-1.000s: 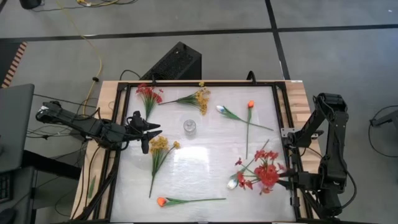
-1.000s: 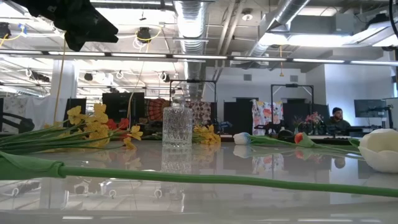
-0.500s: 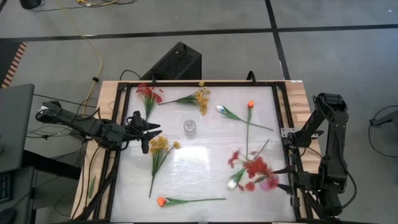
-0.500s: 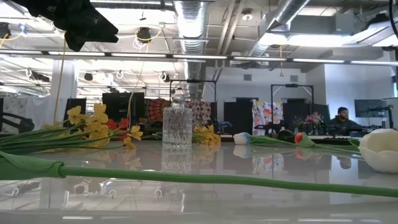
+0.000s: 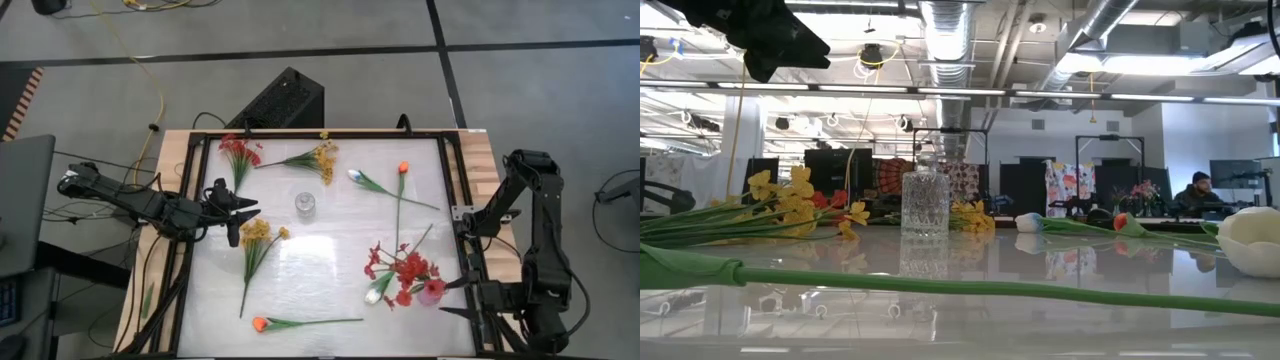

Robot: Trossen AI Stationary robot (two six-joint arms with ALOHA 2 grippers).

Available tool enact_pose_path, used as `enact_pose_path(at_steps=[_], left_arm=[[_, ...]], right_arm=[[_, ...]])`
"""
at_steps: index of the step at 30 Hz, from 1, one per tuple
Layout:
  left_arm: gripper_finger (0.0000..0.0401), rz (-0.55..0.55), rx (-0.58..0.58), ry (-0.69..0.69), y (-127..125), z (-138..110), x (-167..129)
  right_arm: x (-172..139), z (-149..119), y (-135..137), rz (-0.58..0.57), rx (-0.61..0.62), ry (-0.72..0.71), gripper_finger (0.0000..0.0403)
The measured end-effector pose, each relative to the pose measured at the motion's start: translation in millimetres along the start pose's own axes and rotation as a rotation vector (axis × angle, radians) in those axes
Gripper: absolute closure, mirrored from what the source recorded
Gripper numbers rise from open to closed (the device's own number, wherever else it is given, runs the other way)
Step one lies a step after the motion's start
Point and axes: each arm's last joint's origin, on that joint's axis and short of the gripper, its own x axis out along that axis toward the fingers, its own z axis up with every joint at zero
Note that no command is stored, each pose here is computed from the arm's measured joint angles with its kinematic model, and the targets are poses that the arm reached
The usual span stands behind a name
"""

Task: Sort flowers into vase by color
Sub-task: Put the bottom red flowers into the pink vase

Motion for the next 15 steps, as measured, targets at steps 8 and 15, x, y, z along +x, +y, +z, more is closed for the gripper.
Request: enact_pose_path(at_steps=[8, 15], left_arm=[[0.0285, 0.000, 0.000, 0.000, 0.0, 0.0, 0.0], [0.0285, -0.005, 0.000, 0.002, -0.2, -0.1, 0.0]], right_arm=[[10.1, 35.4, -16.9, -0.035, 0.048, 0.270, 0.0182], [12.3, 57.7, -31.5, -0.066, 0.100, 0.462, 0.0182]])
